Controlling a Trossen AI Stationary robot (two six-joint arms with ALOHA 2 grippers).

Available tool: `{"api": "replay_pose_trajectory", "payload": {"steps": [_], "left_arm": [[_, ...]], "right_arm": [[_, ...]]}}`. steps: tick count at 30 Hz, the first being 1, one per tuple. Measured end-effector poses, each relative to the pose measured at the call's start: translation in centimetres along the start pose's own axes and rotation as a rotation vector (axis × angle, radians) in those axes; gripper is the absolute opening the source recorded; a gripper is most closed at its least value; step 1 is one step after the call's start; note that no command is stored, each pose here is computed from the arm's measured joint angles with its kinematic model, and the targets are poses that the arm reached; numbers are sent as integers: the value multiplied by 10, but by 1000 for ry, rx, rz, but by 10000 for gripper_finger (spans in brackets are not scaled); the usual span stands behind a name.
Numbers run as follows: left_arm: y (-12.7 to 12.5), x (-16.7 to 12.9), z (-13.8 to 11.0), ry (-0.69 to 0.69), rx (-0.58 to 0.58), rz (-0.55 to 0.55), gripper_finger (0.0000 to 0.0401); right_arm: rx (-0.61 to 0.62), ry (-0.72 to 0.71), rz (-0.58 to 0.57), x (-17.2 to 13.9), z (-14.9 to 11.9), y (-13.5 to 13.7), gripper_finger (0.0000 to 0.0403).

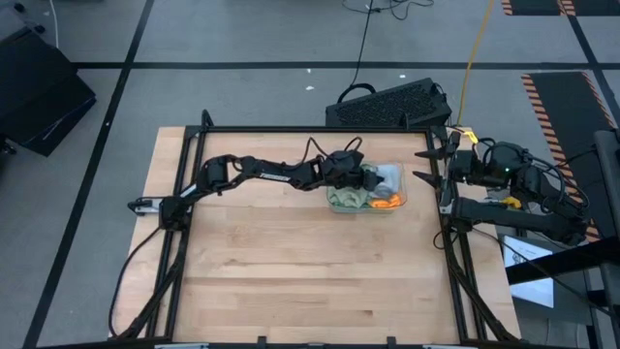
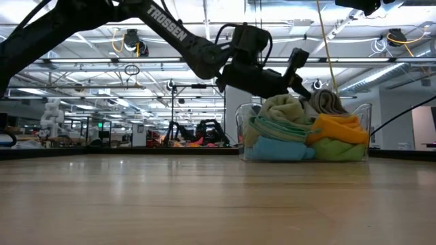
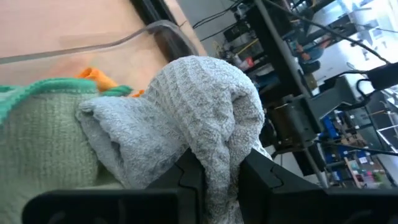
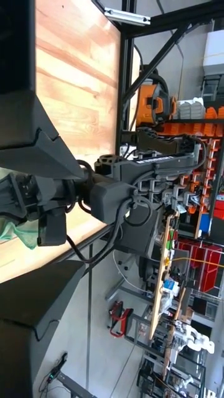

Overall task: Fold microfiber towels
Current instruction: Put the folded gray microfiber cloth into the transparent bin

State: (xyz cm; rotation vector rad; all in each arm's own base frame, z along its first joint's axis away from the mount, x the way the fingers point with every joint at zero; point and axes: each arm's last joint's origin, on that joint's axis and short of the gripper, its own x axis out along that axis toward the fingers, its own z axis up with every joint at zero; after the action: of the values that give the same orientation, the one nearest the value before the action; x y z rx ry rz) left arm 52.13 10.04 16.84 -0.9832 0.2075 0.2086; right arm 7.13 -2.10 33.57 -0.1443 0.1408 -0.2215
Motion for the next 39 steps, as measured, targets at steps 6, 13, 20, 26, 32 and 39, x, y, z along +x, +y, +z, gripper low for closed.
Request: {"api": "replay_pose_trajectory", "payload": {"steps": [6, 13, 20, 26, 32, 39], "left_arm": [[15, -2, -7, 14, -15, 50, 65], [23, -4, -11, 42, -14, 56, 109], [19, -6, -10, 74, -16, 37, 225], [10, -16, -6, 137, -27, 77, 290], [3, -27, 2, 184, -38, 120, 300], [-3, -45, 7, 278, -45, 228, 301]], "right_arm": [[0, 0, 0, 0, 0, 0, 217], [-1, 0, -5, 0, 0, 0, 217], [1, 0, -5, 0, 0, 0, 217], [1, 1, 0, 0, 0, 0, 217], [1, -3, 22, 0, 0, 1, 217], [-1, -3, 22, 0, 0, 1, 217]]}}
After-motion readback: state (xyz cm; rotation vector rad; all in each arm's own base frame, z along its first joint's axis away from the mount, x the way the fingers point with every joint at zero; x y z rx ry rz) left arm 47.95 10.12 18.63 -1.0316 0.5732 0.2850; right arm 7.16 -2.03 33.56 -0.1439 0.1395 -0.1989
